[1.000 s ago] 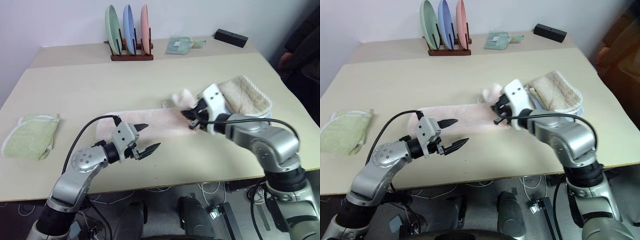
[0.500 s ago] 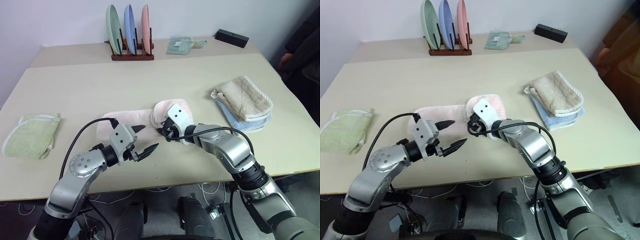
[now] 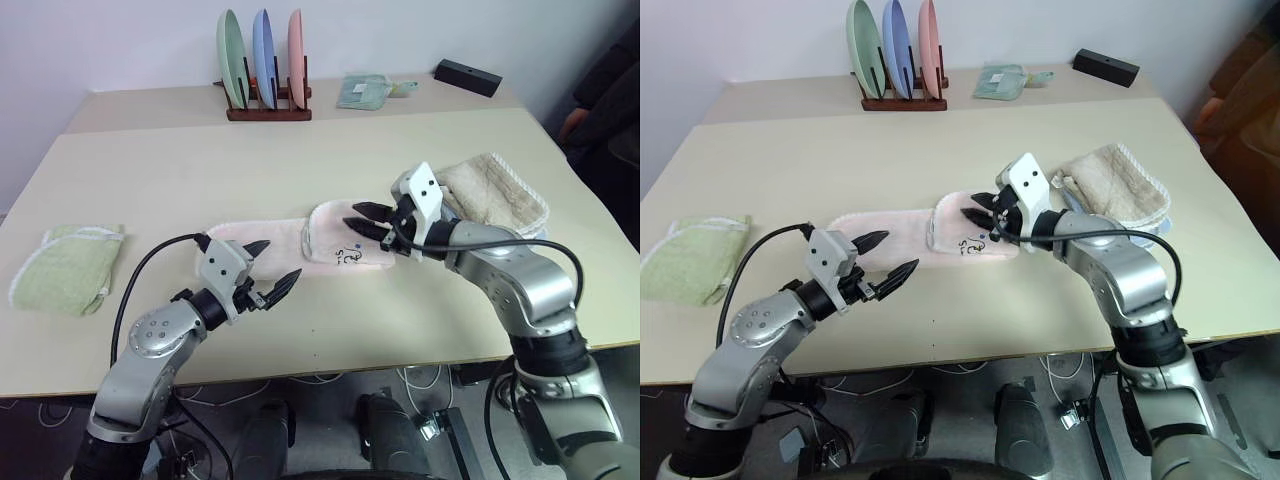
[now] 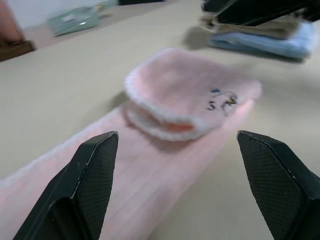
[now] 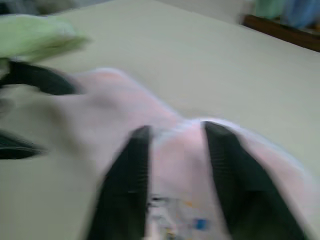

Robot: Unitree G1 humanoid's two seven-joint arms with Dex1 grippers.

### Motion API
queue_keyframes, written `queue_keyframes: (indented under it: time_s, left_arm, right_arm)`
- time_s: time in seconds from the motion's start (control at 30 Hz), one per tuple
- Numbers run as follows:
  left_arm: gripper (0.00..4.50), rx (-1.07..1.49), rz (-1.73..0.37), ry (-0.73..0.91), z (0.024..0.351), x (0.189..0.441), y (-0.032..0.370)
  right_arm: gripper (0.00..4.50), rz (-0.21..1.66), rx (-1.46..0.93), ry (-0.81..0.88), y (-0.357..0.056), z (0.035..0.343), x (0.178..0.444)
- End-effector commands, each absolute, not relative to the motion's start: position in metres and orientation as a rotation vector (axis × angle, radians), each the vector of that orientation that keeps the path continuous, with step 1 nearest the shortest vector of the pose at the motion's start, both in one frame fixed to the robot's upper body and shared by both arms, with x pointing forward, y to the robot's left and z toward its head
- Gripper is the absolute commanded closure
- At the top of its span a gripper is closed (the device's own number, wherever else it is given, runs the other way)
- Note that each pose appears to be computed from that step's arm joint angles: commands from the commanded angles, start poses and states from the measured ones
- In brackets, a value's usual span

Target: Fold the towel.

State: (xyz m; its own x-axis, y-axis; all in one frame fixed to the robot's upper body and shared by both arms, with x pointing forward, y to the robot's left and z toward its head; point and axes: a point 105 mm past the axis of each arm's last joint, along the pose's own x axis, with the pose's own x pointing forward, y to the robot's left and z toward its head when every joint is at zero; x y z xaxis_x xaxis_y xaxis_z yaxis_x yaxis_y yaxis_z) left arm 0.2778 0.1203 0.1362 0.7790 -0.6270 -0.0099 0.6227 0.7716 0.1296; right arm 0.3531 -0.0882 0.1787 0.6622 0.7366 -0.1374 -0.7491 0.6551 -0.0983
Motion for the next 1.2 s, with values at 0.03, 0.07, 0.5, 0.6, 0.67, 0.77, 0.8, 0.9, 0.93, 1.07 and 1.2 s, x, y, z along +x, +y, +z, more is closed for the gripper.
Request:
queue_keyframes:
  time_s: [0.03,0.07,0.5,0.6,0.67,0.77,0.8,0.9,0.93,1.07,1.2]
  left_arm:
    - [0.61,0.084,-0.624,-0.074,0.143,0.281,0.122]
    - [0.61,0.081,-0.622,-0.073,0.141,0.28,0.121]
    - [0.61,0.137,-0.546,-0.066,0.134,0.264,0.13]
    - [0.61,0.131,-0.536,-0.059,0.135,0.257,0.135]
    - [0.61,0.1,-0.525,-0.026,0.132,0.252,0.14]
    - [0.0,-0.034,-0.432,0.043,0.124,0.244,0.156]
    - [0.0,-0.066,-0.408,0.052,0.124,0.242,0.159]
    - [0.0,-0.172,-0.261,0.098,0.118,0.238,0.175]
    - [0.0,-0.225,-0.168,0.126,0.112,0.236,0.184]
    - [0.0,-0.455,0.082,0.179,0.096,0.235,0.209]
    - [0.0,-0.655,0.211,0.218,0.085,0.242,0.221]
  right_arm:
    - [4.48,0.803,-0.17,0.049,-0.079,0.177,0.371]
    - [4.48,0.796,-0.168,0.057,-0.076,0.172,0.376]
    - [4.48,0.828,-0.266,0.147,-0.057,0.108,0.383]
    - [3.7,0.869,-0.292,0.026,-0.06,0.145,0.381]
    - [2.78,0.904,-0.37,-0.032,-0.062,0.16,0.376]
    - [1.19,1.0,-0.51,-0.102,-0.062,0.176,0.363]
    - [0.78,1.031,-0.53,-0.113,-0.061,0.179,0.358]
    - [0.03,1.122,-0.606,-0.14,-0.058,0.185,0.344]
    - [0.03,1.144,-0.648,-0.159,-0.057,0.186,0.34]
    - [0.03,1.178,-0.678,-0.176,-0.053,0.186,0.334]
    - [0.03,1.181,-0.694,-0.183,-0.048,0.182,0.334]
